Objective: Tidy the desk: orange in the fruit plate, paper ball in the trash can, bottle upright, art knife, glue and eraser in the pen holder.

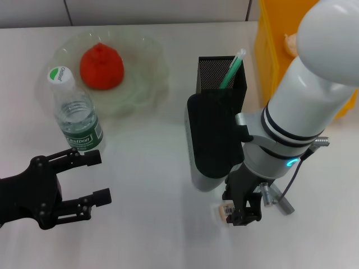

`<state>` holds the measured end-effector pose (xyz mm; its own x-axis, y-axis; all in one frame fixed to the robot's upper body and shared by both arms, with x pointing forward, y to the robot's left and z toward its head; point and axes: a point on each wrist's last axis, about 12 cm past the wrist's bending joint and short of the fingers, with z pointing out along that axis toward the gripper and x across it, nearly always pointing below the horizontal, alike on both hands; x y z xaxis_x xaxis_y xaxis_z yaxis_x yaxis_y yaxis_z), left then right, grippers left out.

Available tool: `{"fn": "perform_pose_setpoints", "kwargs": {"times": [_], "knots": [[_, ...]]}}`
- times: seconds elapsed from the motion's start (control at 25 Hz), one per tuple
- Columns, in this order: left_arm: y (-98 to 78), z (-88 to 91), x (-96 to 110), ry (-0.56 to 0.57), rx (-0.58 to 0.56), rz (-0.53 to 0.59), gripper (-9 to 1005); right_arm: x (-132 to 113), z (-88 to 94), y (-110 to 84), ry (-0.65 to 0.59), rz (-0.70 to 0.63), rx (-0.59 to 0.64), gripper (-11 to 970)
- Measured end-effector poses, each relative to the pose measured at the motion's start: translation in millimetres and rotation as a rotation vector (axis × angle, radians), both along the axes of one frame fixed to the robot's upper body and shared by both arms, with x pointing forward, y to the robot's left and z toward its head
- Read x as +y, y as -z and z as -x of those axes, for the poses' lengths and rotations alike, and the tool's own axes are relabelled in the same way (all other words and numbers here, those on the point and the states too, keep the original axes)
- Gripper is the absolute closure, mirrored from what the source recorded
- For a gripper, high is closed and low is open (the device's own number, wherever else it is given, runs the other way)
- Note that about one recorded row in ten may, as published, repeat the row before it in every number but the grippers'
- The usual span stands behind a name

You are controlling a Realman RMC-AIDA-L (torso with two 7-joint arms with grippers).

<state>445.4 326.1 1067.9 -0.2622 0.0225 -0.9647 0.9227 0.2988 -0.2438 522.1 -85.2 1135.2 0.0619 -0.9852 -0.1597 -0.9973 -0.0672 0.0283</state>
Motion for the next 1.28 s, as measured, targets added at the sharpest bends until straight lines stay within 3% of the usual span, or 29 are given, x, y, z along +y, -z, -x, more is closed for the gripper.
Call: {"fn": "perform_pose_setpoints", "kwargs": {"times": [0.44, 0.68, 0.72, 0.8, 0.92, 0.96, 1.12, 1.28], "knots": [[0.0, 0.9, -1.5, 0.003, -0.002, 0.007, 195, 1.8, -0.8, 11.0, 0.003, 0.021, 0.005, 553], [-0.5, 1.3, -0.4, -0.002, -0.008, 0.010, 195, 1.4, 1.5, 5.0, 0.002, 0.002, -0.002, 661], [-0.5, 1.5, -0.1, -0.003, -0.009, 0.010, 195, 1.4, 1.1, 1.0, 0.004, -0.011, -0.010, 676], [-0.9, 1.5, 0.1, -0.002, -0.011, 0.010, 195, -5.8, -14.6, -40.8, 0.078, -0.094, -0.120, 705], [-1.5, 1.1, 0.2, 0.000, -0.012, 0.011, 195, -8.5, -20.6, -54.4, 0.112, -0.122, -0.163, 705], [-2.9, 0.0, 0.6, 0.006, -0.014, 0.012, 195, -14.6, -33.2, -80.1, 0.189, -0.186, -0.253, 706], [-3.0, 0.2, 0.7, 0.004, -0.015, 0.014, 195, -21.7, -51.1, -99.4, 0.267, -0.259, -0.355, 703], [-3.1, 0.3, 0.6, 0.005, -0.015, 0.015, 195, -25.1, -68.3, -97.2, 0.320, -0.307, -0.439, 689]]}}
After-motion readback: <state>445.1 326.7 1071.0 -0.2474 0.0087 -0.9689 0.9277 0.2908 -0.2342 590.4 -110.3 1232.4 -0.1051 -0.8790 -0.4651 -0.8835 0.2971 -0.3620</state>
